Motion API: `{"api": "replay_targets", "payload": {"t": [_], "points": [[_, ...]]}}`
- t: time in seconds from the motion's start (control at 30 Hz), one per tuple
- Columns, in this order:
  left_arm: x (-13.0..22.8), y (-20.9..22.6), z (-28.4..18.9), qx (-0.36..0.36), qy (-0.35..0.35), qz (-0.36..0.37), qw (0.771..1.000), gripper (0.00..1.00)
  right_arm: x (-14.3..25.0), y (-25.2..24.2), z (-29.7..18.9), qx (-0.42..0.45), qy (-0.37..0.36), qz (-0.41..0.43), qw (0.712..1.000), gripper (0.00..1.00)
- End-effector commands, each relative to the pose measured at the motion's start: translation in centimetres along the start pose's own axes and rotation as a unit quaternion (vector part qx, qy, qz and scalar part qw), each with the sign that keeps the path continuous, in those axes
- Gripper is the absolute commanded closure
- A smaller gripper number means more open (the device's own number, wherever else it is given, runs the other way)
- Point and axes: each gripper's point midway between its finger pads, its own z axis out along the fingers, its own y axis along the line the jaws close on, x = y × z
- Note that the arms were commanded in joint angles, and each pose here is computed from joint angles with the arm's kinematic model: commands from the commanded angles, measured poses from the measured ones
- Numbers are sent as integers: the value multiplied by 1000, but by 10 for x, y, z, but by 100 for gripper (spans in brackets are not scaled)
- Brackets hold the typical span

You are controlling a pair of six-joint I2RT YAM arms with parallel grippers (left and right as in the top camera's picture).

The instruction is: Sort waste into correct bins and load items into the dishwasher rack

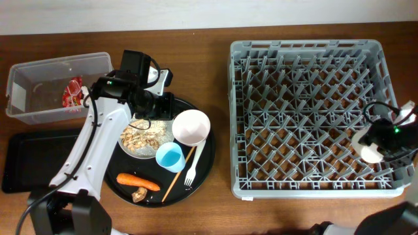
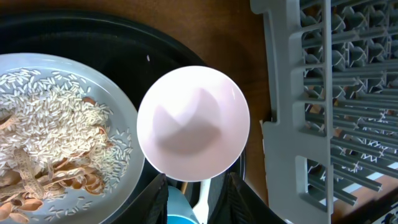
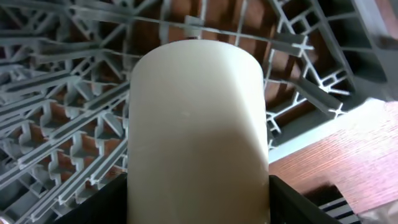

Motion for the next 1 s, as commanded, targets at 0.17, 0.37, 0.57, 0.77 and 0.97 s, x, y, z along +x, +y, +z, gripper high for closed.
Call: {"api": "replay_targets", "payload": {"t": [0.17,0.37,0.57,0.77,0.97], "points": [[-3,-2,-10,-2,-15,7,1000,69,-8,-16,8,6,11,33,999,17],[0,-2,-10,-3,-9,5,1000,69,-12,-4,15,-32,21,34,999,1],[15,0,-11,-6,21,-6,1000,63,-2,68,-22,-193,-23,-78,978,1],[43,15,-14,-51,75,-24,996,55,45,139,-60,-216,-66,-252,941,1],[74,37,-10,-102,129,-36,986,55,79,172,-53,-201,-36,-342,917,1]]}}
